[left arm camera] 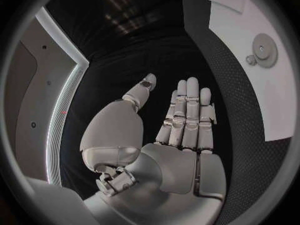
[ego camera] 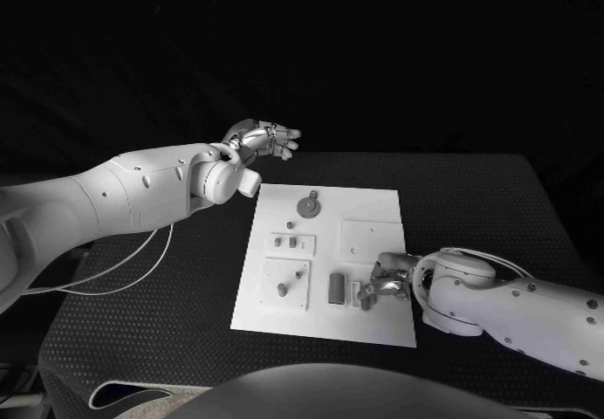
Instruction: Assemble the parts on the task board
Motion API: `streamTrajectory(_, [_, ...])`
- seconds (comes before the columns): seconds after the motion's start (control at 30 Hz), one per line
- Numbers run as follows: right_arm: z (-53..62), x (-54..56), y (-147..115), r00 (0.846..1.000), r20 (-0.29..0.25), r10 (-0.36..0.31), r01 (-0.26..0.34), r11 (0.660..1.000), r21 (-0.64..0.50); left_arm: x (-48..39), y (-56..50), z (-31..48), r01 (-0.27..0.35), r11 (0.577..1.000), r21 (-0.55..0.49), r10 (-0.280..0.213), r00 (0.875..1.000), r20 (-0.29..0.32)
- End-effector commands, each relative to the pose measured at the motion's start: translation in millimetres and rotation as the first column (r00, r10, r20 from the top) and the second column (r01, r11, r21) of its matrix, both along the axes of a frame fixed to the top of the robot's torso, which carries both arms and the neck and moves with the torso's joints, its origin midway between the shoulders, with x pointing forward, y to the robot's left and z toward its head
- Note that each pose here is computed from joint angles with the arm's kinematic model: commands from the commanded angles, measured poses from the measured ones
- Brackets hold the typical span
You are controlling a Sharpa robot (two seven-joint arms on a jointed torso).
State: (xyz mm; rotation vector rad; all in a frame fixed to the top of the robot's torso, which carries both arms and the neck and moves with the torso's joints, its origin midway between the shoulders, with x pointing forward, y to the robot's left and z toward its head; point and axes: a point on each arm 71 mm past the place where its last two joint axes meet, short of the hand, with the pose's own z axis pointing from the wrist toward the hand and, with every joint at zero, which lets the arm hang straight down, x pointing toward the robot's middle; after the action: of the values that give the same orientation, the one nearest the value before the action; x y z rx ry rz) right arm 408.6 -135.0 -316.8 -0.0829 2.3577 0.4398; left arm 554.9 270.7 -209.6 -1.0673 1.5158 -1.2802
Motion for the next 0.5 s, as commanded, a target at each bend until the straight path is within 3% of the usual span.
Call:
streamTrajectory(0.03, [-10.6,-1.3,-17.6,1.0,-0.02,-0.015,0.014,0.997,-0.082,-0.3,-1.5,0.7,0.014,1.0,-0.011,-0.014,1.0,0.0])
streamTrajectory(0.5, [-10.8,-1.4,-24.6,0.999,-0.026,-0.021,0.019,0.997,-0.08,-0.3,-0.5,0.7,0.012,1.0,-0.01,-0.012,1.0,-0.001])
